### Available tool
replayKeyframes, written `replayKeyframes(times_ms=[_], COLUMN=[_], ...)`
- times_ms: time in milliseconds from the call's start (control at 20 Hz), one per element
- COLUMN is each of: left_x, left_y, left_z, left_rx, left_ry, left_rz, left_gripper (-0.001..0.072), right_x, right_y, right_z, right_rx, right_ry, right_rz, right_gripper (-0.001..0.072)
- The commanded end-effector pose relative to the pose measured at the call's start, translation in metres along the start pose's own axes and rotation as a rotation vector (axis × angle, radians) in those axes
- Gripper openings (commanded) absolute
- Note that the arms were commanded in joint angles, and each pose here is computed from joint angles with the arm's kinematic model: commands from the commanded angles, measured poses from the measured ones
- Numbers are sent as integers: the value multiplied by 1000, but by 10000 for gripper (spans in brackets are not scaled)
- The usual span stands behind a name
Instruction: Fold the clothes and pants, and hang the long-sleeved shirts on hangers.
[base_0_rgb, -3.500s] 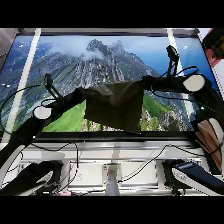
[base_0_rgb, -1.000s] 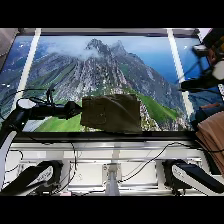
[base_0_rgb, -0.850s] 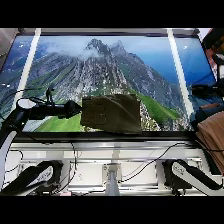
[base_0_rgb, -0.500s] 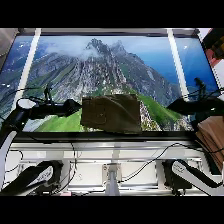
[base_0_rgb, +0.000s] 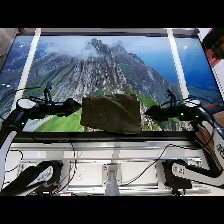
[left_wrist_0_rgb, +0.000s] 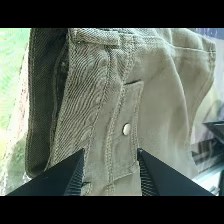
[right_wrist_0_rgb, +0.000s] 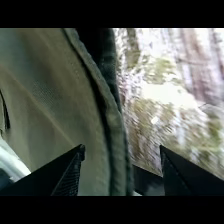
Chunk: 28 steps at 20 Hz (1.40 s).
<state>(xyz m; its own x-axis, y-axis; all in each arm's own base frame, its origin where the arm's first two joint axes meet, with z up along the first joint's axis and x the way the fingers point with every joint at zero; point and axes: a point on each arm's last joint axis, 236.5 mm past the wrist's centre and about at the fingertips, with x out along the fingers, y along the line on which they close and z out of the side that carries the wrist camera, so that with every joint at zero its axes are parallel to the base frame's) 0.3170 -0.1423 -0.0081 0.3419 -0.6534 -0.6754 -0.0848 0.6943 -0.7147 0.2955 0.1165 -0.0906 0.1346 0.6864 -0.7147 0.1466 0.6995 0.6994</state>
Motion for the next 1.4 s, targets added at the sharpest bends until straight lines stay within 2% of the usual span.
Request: replayKeyframes(times_ms=[0,400,600,750,800,950,1100,1200,1350], left_x=[0,0,0,0,0,-1,-1,-2,-3], left_y=[0,0,0,0,0,2,-4,-5,-7], left_z=[0,0,0,0,1,9,13,19,21], left_rx=[0,0,0,0,0,1,-19,-31,-36], left_ry=[-1,-1,-1,-1,-5,-36,-52,-78,-84], left_rz=[1,1,1,1,2,7,-21,-28,-34], left_gripper=[407,406,406,406,406,406,407,407,407], right_x=[34,64,80,77,71,41,-8,-55,-150], right_y=[3,43,74,102,113,147,174,180,161], right_z=[-15,10,12,30,41,85,128,158,191], right_rx=[38,-86,-188,-266,-295,-406,-512,-478,-326], right_ry=[83,60,80,37,13,-99,-232,-343,-537], right_rz=[23,21,33,52,62,65,17,-37,-129], right_gripper=[555,560,536,181,106,35,34,34,34])
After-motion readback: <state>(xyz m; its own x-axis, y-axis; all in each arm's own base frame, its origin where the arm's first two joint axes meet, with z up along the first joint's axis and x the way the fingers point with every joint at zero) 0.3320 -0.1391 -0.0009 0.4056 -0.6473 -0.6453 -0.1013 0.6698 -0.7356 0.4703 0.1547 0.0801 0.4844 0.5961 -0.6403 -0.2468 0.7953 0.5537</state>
